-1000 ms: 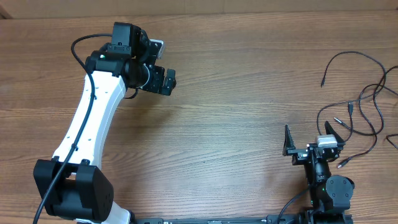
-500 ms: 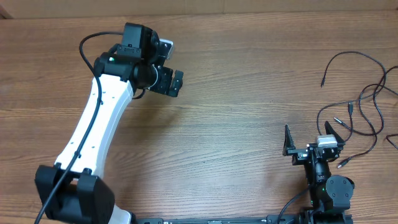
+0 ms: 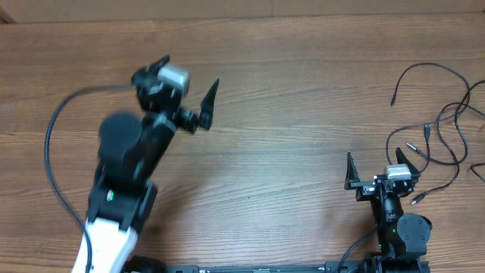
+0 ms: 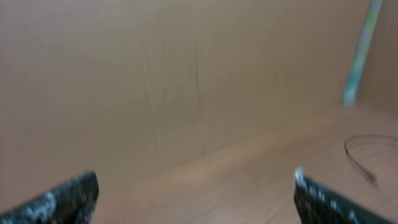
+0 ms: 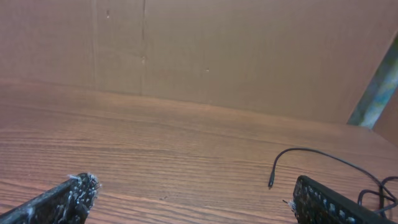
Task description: Untangle cables
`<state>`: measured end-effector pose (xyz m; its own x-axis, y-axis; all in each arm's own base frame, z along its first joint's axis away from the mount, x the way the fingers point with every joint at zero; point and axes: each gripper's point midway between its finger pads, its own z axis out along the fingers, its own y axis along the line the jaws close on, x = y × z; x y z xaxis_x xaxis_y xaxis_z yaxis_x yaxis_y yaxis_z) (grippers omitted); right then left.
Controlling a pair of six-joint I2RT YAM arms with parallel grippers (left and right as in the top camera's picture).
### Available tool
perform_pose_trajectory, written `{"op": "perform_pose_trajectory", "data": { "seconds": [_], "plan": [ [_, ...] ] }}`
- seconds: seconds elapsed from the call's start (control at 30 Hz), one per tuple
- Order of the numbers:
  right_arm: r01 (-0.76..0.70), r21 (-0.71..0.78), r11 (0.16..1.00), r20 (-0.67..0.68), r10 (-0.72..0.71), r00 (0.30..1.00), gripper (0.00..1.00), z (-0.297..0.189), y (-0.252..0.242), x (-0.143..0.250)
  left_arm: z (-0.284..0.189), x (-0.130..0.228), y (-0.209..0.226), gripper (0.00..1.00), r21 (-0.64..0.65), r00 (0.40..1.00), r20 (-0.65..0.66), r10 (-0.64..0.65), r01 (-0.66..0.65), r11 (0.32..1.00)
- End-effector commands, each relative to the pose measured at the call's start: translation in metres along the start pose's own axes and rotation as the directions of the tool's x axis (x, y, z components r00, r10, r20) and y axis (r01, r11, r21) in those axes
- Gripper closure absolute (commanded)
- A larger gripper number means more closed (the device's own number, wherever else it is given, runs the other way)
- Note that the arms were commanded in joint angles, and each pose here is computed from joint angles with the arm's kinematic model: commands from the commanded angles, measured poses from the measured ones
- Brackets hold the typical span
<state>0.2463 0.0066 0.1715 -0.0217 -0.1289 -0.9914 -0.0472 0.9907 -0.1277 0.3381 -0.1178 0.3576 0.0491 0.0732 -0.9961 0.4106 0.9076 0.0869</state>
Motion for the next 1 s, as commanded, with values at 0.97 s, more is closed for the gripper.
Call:
{"op": "perform_pose_trajectory", "data": {
  "seconds": [0.97],
  "plan": [
    [0.004, 0.003, 1.0, 0.005, -0.004, 1.0, 0.0, 0.0, -0.001, 0.001, -0.13, 0.202, 0.039, 0.0, -0.331, 0.986, -0.06, -0.158, 0.13, 0.935]
  ]
}}
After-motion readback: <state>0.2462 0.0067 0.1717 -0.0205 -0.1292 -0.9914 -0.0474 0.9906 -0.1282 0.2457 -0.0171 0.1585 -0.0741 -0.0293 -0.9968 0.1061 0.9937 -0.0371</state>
